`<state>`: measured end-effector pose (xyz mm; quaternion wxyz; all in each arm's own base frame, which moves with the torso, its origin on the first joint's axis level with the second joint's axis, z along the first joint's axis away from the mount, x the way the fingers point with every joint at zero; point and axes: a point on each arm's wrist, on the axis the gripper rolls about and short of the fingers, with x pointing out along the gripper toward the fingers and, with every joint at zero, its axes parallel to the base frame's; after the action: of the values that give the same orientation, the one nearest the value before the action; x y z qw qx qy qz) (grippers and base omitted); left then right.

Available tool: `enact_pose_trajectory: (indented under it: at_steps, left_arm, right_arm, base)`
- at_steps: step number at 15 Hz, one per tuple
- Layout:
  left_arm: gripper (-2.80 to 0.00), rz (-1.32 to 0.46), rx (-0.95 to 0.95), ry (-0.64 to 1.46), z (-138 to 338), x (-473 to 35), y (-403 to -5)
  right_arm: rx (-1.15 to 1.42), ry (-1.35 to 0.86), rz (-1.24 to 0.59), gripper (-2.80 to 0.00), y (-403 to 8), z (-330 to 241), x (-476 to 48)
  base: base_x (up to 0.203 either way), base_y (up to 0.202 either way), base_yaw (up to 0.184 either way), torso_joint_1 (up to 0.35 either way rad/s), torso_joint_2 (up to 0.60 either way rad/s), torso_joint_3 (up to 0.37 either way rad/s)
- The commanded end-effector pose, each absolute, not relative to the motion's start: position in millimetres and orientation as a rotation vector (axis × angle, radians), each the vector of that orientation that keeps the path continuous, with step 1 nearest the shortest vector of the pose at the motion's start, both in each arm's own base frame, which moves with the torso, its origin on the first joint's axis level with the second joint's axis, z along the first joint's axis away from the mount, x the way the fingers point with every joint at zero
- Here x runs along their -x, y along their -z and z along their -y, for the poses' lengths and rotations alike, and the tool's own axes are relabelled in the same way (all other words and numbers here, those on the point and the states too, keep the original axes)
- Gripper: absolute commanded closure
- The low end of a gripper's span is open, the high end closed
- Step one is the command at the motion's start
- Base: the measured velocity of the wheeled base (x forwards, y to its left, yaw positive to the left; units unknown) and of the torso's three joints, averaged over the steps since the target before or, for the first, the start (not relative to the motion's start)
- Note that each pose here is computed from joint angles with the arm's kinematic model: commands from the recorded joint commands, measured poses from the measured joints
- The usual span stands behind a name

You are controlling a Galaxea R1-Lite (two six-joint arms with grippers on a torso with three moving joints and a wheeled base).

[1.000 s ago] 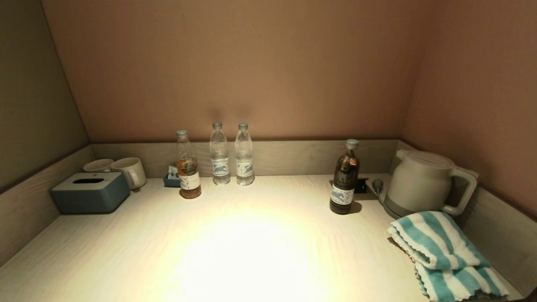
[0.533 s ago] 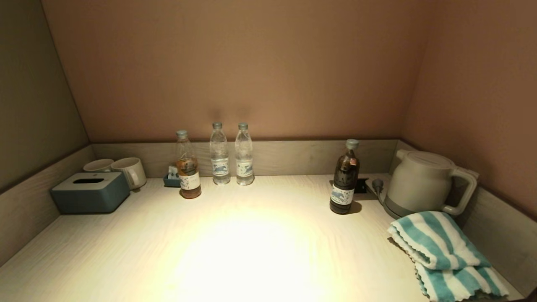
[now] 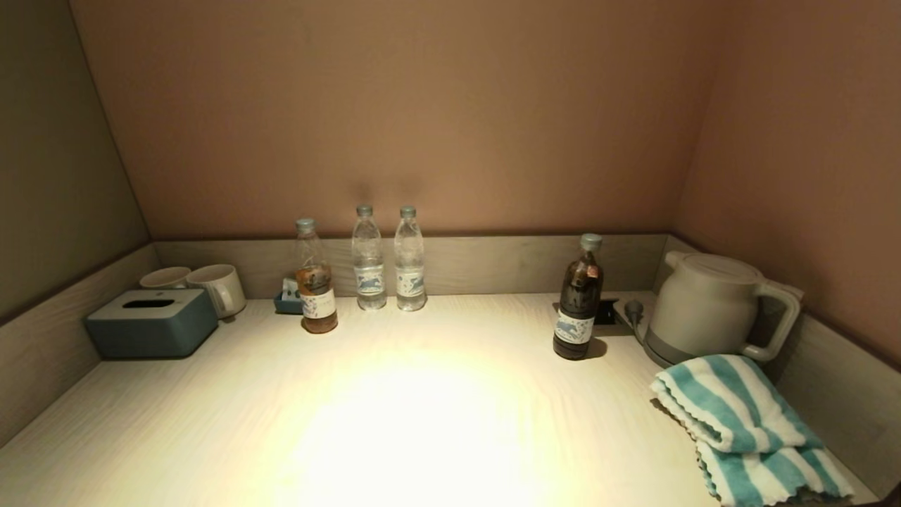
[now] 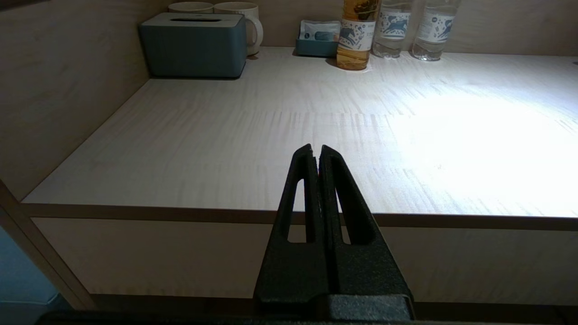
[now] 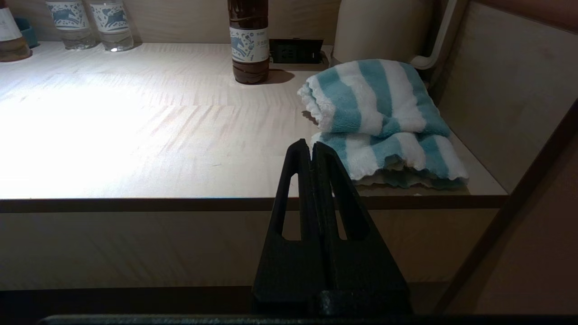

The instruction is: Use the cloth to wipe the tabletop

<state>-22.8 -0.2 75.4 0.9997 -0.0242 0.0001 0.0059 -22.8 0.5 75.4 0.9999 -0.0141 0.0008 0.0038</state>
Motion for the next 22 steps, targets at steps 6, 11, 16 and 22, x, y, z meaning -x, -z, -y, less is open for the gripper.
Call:
enact_pose_trajectory:
  at_steps: [6,11,16,22]
  left_arm:
    - [0.0,-0.001,0.049,-0.012,0.2,22.7,-75.5]
    - [0.0,-0.001,0.049,-0.012,0.2,22.7,-75.5]
    - [0.0,-0.001,0.049,-0.012,0.2,22.7,-75.5]
    - [0.0,-0.001,0.049,-0.012,0.2,22.7,-75.5]
  right_arm:
    - [0.029,-0.009,-0.001,0.0,-75.3,-0.4,22.8]
    - [0.029,-0.009,-0.001,0.0,-75.3,-0.4,22.8]
    - [0.029,-0.008,-0.001,0.0,-75.3,-0.5,22.8]
    - [0.029,-0.008,-0.001,0.0,-75.3,-0.5,22.8]
  base:
    - [0.0,0.0,0.0,0.0,0.0,0.0]
    - [0.0,0.0,0.0,0.0,0.0,0.0]
    - [0.0,0.0,0.0,0.0,0.0,0.0]
    - [0.0,0.0,0.0,0.0,0.0,0.0]
